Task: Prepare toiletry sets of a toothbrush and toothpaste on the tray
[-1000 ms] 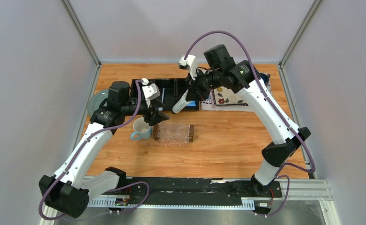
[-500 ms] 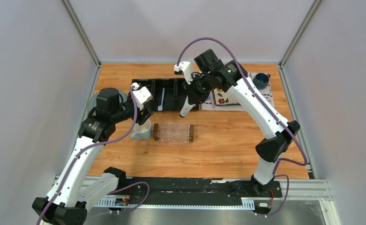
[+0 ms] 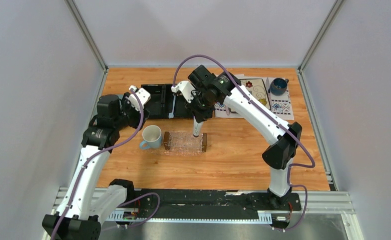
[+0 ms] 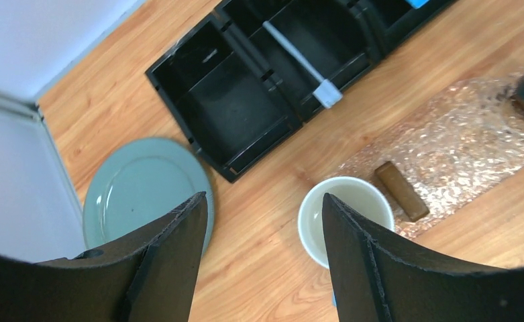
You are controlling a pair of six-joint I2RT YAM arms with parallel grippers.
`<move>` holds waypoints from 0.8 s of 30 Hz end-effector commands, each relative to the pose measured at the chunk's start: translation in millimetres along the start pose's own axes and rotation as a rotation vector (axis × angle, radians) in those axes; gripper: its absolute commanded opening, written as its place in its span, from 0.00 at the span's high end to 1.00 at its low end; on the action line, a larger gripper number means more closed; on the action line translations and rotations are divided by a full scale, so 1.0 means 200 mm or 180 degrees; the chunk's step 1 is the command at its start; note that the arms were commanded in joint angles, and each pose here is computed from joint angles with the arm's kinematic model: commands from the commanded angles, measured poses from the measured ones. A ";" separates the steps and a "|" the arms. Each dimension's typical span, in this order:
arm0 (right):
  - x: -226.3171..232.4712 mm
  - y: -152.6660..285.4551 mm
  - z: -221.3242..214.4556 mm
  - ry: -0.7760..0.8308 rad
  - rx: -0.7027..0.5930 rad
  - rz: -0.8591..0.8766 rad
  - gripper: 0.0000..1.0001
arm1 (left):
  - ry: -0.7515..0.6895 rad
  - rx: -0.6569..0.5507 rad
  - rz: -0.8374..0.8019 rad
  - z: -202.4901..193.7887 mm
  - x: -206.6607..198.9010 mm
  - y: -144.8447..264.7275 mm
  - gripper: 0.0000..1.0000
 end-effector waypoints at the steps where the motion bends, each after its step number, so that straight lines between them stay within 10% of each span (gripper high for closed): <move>1: 0.01 0.05 0.05 0.0047 -0.0063 -0.0094 1.00 | 0.0120 -0.0051 0.0219 0.00 0.11 0.00 0.29; 24: 0.07 -0.06 0.03 0.0128 0.0144 0.0020 1.00 | 0.0224 -0.0051 0.0359 -0.02 0.19 0.01 0.29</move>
Point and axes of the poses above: each gripper's point midway between its finger pads, its own y axis back along the fingers, its own x axis along the line the jaws close on, z = x × y, the point moved 1 cm from there along y, back along the fingers, and after that the axes turned 15 degrees about y, right-handed, at the moved point
